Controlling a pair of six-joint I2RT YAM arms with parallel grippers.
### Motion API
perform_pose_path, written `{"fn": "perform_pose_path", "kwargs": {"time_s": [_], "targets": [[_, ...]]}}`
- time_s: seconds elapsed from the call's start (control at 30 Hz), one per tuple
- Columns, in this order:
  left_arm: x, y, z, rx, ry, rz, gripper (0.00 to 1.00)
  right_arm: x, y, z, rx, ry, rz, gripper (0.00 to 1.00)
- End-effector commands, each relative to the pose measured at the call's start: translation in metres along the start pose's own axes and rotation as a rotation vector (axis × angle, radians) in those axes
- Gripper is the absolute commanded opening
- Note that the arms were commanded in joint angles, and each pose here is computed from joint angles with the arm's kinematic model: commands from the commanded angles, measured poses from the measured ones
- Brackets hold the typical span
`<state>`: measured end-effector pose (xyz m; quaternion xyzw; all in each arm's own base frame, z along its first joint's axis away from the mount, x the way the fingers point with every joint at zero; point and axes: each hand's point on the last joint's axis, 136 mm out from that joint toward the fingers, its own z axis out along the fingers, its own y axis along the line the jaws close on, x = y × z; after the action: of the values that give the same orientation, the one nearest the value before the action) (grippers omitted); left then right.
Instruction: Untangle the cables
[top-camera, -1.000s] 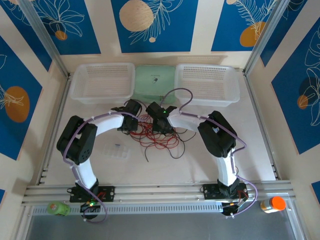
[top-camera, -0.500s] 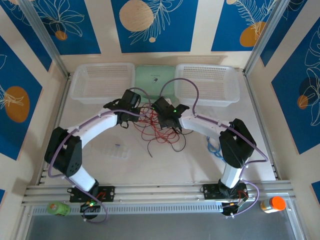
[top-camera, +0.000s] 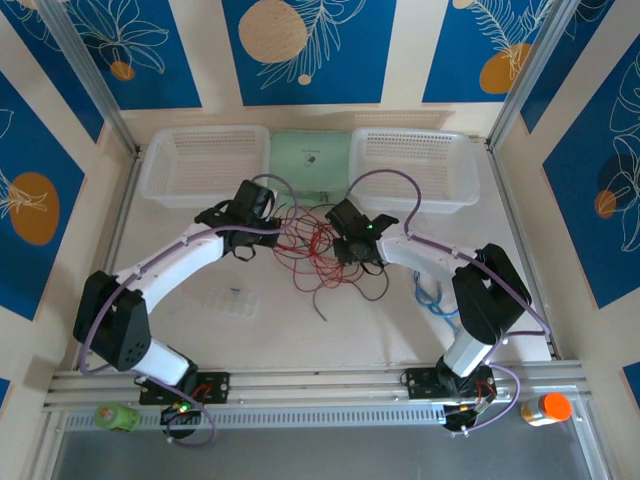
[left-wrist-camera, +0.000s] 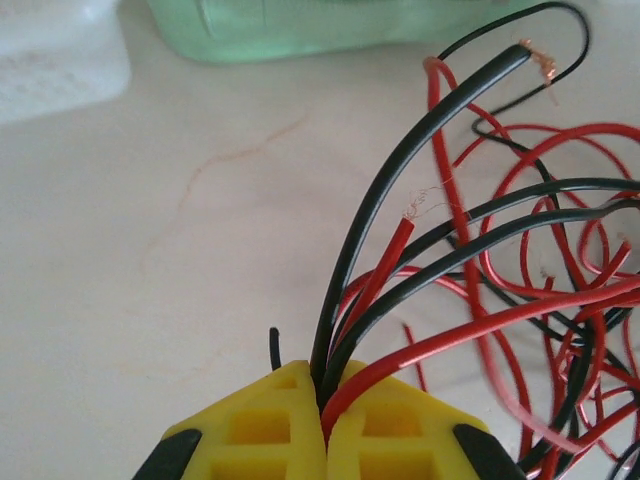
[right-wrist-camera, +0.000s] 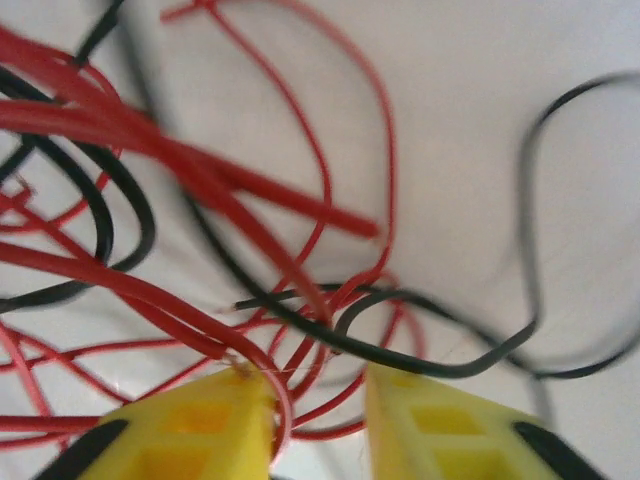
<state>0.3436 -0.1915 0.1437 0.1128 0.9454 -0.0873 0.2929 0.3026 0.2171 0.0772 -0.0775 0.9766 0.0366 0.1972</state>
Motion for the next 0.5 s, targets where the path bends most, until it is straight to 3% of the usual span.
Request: {"fn": "perform_pose_path", "kwargs": {"time_s": [0.0,0.27,0.47], "targets": [[0.019,0.001,0.017,-0.004,0.057,-0.072,0.0,0.022,0.021,0.0,-0.151,0.112,0.085,0.38],[0.023,-0.011,0.017,0.014,0.051,-0.07,0.0,0.009,0.055,-0.032,-0.265,0.072,0.08,0.64],[0.017,-0.019,0.011,0.024,0.037,-0.056,0.0,-0.002,0.098,-0.034,-0.31,0.068,0.046,0.64]]}}
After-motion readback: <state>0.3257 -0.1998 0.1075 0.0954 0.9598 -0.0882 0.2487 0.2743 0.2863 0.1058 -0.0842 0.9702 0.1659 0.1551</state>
